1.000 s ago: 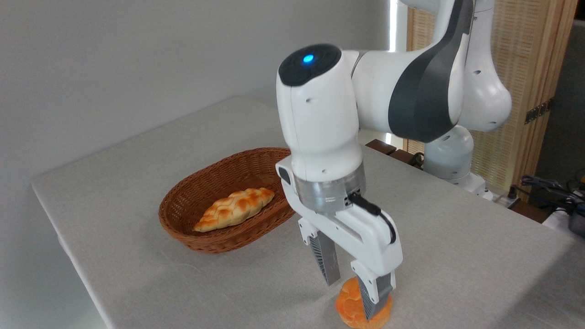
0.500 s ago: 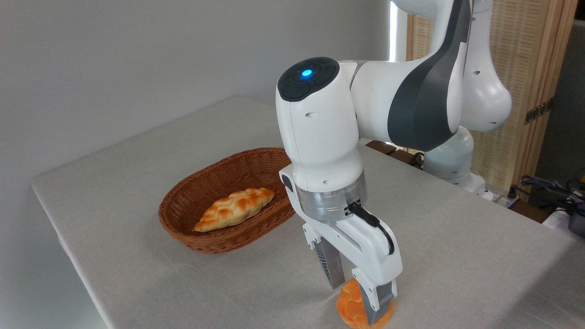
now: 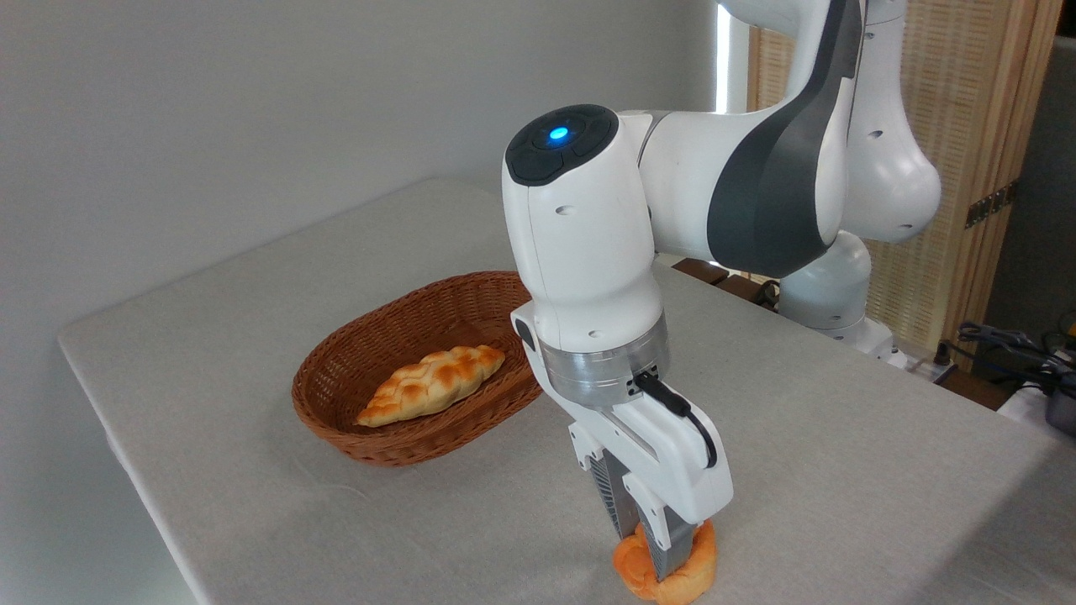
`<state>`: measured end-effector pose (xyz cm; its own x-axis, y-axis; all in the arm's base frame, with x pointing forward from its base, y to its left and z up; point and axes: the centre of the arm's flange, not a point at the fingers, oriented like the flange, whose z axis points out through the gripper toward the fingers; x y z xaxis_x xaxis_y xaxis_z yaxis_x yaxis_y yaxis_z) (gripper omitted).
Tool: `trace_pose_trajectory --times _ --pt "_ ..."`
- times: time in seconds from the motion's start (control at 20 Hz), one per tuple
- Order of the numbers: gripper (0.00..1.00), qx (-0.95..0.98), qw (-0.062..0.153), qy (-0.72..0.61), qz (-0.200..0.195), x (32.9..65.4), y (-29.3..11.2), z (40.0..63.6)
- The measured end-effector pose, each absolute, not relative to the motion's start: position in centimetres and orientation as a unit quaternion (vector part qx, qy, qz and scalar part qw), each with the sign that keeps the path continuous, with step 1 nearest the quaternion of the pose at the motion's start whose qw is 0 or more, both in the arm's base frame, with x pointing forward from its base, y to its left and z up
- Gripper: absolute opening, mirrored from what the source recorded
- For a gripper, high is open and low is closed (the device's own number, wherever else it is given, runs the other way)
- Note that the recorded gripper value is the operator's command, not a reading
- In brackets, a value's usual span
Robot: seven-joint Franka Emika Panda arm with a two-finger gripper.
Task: Put bread into the basket
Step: 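Lift the orange bun and carry it over the wicker basket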
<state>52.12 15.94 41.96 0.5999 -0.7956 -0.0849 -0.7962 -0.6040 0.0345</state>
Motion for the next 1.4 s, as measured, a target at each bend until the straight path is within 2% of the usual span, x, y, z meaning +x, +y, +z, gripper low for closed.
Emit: trace_pose_trajectory --times 0.2,0.4,0.55,0.75,0.8,0.95,1.0,1.1,1.15,1.2,1.4 --pt "0.26 -0.89 0.005 0.454 0.044 52.5 15.0 42.1" --pt "0.27 -0.883 0.005 0.468 0.024 53.7 10.2 43.5" --pt "0.27 -0.872 0.008 0.49 0.004 54.6 5.2 45.3" --pt "0.34 -0.869 0.017 0.494 -0.03 55.1 -1.1 48.7" --pt "0.37 -0.873 0.014 0.486 -0.039 55.2 -2.4 49.7" --pt "0.37 -0.878 0.001 0.476 -0.045 54.7 -4.3 52.7" --pt "0.42 -0.878 -0.007 0.476 -0.043 54.4 -4.8 53.3" --pt "0.72 -0.887 -0.022 0.46 -0.038 53.6 -6.5 53.9" --pt "0.9 -0.893 -0.027 0.448 -0.034 53.3 -7.8 53.9" --pt "0.98 -0.897 -0.03 0.44 -0.025 52.9 -9.2 53.7" --pt "1.0 -0.901 -0.037 0.432 0.012 51.6 -14.4 52.0"
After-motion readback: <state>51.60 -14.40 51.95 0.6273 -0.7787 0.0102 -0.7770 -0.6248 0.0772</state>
